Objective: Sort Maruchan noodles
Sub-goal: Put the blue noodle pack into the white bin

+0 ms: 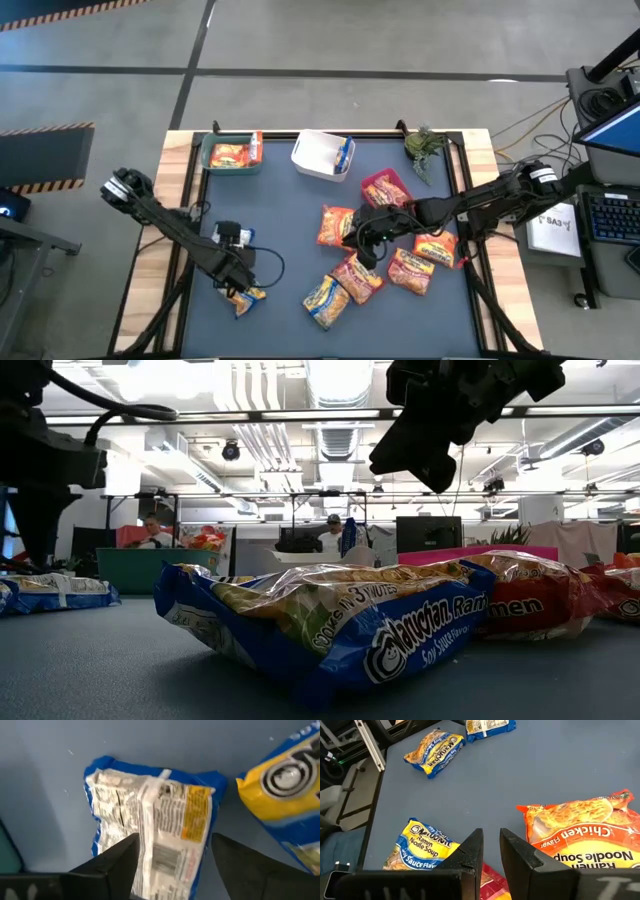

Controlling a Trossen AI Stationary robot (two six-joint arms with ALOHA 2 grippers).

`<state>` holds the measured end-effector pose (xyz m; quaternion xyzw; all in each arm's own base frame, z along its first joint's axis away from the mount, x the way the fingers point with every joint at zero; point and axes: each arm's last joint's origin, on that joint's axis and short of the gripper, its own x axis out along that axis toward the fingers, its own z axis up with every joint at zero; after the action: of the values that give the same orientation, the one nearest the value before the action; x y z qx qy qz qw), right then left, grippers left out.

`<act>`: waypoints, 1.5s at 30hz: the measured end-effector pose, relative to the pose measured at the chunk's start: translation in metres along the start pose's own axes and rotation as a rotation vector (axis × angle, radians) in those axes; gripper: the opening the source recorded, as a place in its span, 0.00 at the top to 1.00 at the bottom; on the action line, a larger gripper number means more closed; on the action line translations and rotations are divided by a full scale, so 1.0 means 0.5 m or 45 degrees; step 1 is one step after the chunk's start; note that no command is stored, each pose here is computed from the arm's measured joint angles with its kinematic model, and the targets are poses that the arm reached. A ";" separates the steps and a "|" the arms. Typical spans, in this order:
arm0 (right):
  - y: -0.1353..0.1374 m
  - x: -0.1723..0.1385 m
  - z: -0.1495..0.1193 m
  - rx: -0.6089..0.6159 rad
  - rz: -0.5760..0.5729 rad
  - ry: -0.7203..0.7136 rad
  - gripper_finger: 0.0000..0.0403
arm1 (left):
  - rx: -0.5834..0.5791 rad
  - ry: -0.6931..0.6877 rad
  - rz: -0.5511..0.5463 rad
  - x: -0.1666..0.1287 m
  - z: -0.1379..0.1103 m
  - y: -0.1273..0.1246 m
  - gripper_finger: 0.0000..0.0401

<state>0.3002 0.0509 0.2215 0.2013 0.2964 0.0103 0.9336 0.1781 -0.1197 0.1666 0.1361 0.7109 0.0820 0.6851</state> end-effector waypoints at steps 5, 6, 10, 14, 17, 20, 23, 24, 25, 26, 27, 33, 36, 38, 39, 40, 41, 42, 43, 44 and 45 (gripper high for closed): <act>0.000 0.000 0.000 -0.020 -0.001 -0.001 0.87 | -0.014 -0.057 -0.012 0.009 0.007 -0.005 0.42; 0.000 0.000 0.000 -0.021 -0.001 -0.001 0.87 | -0.018 -0.069 -0.019 0.010 0.008 -0.007 0.42; 0.000 0.000 0.000 -0.021 -0.001 -0.001 0.87 | -0.022 -0.096 0.006 0.018 0.008 -0.006 0.46; 0.000 0.000 0.000 -0.029 -0.001 -0.001 0.87 | -0.009 -0.139 0.099 0.028 0.004 -0.002 0.56; 0.000 0.000 0.000 -0.029 -0.001 -0.003 0.87 | 0.051 -0.217 0.188 0.034 0.008 0.001 0.69; 0.001 0.000 0.002 -0.031 0.004 -0.012 0.87 | 0.087 -0.330 0.269 0.038 0.027 0.009 0.86; 0.001 0.000 0.002 -0.036 0.005 -0.015 0.87 | 0.045 -0.411 0.248 0.045 0.056 0.027 0.97; 0.001 0.000 0.002 -0.039 0.006 -0.017 0.87 | 0.045 -0.449 0.256 0.048 0.065 0.032 0.97; 0.001 0.000 0.003 -0.041 0.007 -0.019 0.87 | 0.028 -0.504 0.291 0.050 0.077 0.040 0.97; 0.001 0.000 0.003 -0.043 0.005 -0.019 0.87 | 0.009 -0.560 0.325 0.050 0.089 0.048 0.98; 0.001 0.000 0.003 -0.043 0.001 -0.021 0.87 | -0.003 -0.600 0.339 0.049 0.101 0.056 0.99; 0.000 0.000 0.003 -0.023 -0.022 -0.033 0.87 | -0.144 -0.340 0.119 0.011 0.112 0.110 0.99; -0.001 0.003 0.002 -0.024 -0.025 -0.030 0.87 | -0.298 -0.014 0.052 -0.006 0.076 0.127 1.00; -0.001 0.003 0.003 -0.036 -0.035 -0.042 0.87 | -0.389 0.112 0.103 -0.011 0.051 0.133 1.00; -0.001 0.003 0.004 -0.046 -0.046 -0.050 0.87 | -0.414 0.144 0.113 -0.007 0.042 0.132 1.00; 0.000 0.003 0.003 -0.056 -0.050 -0.052 0.87 | -0.430 0.174 0.097 0.001 0.034 0.130 1.00; 0.000 0.003 0.004 -0.066 -0.048 -0.055 0.87 | -0.439 0.186 0.068 0.013 0.029 0.126 1.00; 0.001 0.003 0.005 -0.082 -0.044 -0.063 0.87 | -0.447 0.182 0.036 0.027 0.027 0.121 1.00; 0.002 0.003 0.006 -0.096 -0.039 -0.071 0.87 | -0.455 0.174 0.011 0.042 0.023 0.117 1.00; 0.003 0.003 0.006 -0.099 -0.037 -0.072 0.87 | -0.458 0.164 -0.004 0.056 0.020 0.113 1.00; 0.003 0.003 0.006 -0.098 -0.038 -0.069 0.87 | -0.459 0.157 -0.004 0.067 0.016 0.111 1.00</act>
<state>0.3030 0.0512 0.2234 0.1610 0.2733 0.0021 0.9484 0.1898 -0.0574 0.1510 0.0048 0.7254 0.2153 0.6538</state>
